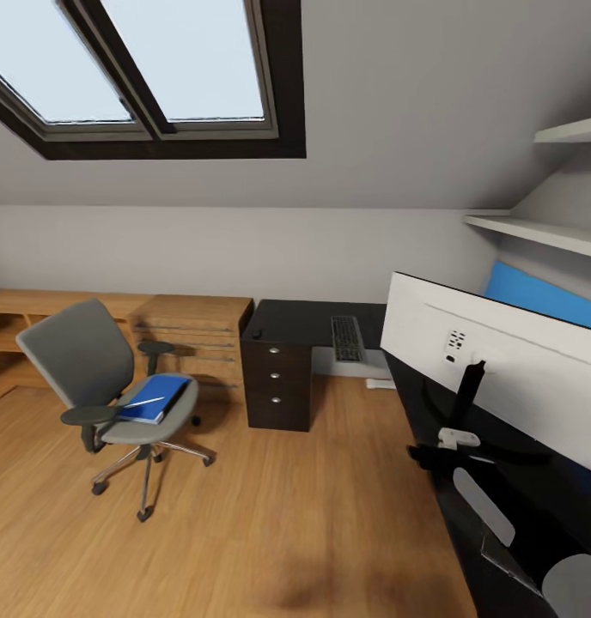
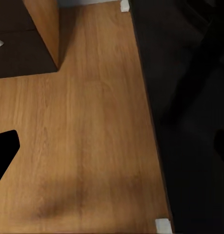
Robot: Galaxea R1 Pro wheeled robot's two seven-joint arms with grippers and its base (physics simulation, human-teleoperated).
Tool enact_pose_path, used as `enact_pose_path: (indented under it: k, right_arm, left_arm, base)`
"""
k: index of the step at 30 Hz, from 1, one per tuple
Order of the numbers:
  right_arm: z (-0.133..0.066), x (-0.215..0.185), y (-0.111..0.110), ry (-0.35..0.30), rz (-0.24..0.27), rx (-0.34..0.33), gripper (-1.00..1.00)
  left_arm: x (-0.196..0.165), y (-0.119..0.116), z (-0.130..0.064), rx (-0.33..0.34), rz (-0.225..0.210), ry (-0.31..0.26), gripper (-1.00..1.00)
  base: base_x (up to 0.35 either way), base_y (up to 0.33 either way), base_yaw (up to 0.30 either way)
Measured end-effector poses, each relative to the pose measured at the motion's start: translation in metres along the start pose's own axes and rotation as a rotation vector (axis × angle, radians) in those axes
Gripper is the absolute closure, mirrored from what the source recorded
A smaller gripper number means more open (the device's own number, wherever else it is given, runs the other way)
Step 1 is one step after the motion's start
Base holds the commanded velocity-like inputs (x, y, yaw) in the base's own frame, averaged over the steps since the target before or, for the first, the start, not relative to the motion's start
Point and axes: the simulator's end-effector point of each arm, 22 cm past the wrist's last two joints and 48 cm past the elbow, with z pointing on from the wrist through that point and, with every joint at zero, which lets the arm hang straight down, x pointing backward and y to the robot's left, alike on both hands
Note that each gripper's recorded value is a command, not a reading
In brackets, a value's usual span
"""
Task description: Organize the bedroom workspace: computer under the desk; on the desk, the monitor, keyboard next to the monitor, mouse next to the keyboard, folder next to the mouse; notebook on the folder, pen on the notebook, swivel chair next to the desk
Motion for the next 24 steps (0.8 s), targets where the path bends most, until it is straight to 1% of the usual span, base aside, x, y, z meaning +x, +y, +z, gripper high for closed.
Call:
enact_pose_path:
  k: [9, 10, 12, 20, 24]
  right_arm:
    - [0.007, 0.022, -0.013, 0.046, 0.0, 0.027, -1.0]
    - [0.011, 0.041, -0.025, 0.087, 0.001, 0.056, -1.0]
    - [0.014, 0.05, -0.031, 0.103, 0.003, 0.069, -1.0]
    - [0.016, 0.06, -0.042, 0.117, 0.01, 0.093, -1.0]
    - [0.019, 0.06, -0.05, 0.094, 0.022, 0.111, -1.0]
  left_arm:
    - [0.0, -0.001, 0.0, 0.001, 0.001, -0.002, -1.0]
    - [-0.001, -0.001, 0.0, 0.002, 0.001, -0.003, -1.0]
    - [-0.001, -0.001, 0.0, 0.001, 0.001, -0.002, -1.0]
    - [-0.001, -0.001, 0.0, 0.001, 0.0, -0.003, -1.0]
    - [-0.001, 0.0, 0.0, 0.0, 0.0, -0.003, -1.0]
  base:
    - [0.0, -0.289, 0.0]
    - [0.0, -0.117, 0.0]
    - [0.0, -0.067, 0.0]
    - [0.0, -0.016, 0.0]
    - [0.0, 0.0, 0.0]
